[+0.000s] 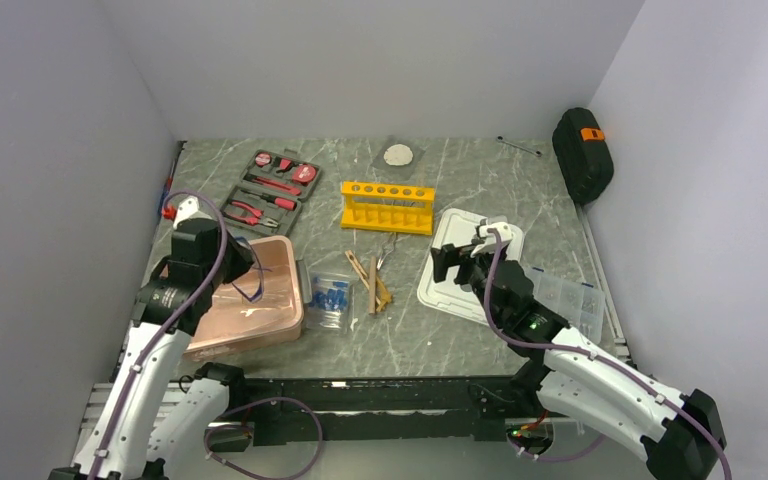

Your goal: Organize the chemistry lab equipment

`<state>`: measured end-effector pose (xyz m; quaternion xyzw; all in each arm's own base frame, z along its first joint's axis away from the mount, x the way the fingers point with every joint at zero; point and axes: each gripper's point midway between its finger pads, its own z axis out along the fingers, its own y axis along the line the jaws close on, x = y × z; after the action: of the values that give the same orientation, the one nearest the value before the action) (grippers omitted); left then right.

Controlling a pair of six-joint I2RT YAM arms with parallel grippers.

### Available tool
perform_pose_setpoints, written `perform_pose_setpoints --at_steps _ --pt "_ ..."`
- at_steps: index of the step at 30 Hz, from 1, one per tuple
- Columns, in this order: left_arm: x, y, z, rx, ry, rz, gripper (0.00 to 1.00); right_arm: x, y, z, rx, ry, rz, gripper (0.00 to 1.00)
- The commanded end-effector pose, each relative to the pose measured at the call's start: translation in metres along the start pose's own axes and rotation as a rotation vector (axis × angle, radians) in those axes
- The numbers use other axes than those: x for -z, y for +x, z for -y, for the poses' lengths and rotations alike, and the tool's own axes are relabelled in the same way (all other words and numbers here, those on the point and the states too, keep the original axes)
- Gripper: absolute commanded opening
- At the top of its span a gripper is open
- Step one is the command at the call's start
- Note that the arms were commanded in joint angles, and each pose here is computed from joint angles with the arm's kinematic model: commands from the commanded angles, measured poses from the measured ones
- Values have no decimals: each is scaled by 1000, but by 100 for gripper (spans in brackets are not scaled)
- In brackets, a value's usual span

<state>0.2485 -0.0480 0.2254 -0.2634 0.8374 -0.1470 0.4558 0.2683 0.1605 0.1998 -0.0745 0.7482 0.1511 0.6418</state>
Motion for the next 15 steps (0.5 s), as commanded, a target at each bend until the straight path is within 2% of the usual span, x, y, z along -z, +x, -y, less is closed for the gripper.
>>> perform_pose_setpoints --at_steps 1,10,15 --pt "0 18 -11 -92 -15 -82 0 2 -4 16 -27 85 21 99" --pt "-26 66 -20 -131 5 -276 0 -3 1 25 -31 150 -12 99" --pt "-42 78 -23 -147 13 -319 0 -3 2 32 -24 192 -28 99"
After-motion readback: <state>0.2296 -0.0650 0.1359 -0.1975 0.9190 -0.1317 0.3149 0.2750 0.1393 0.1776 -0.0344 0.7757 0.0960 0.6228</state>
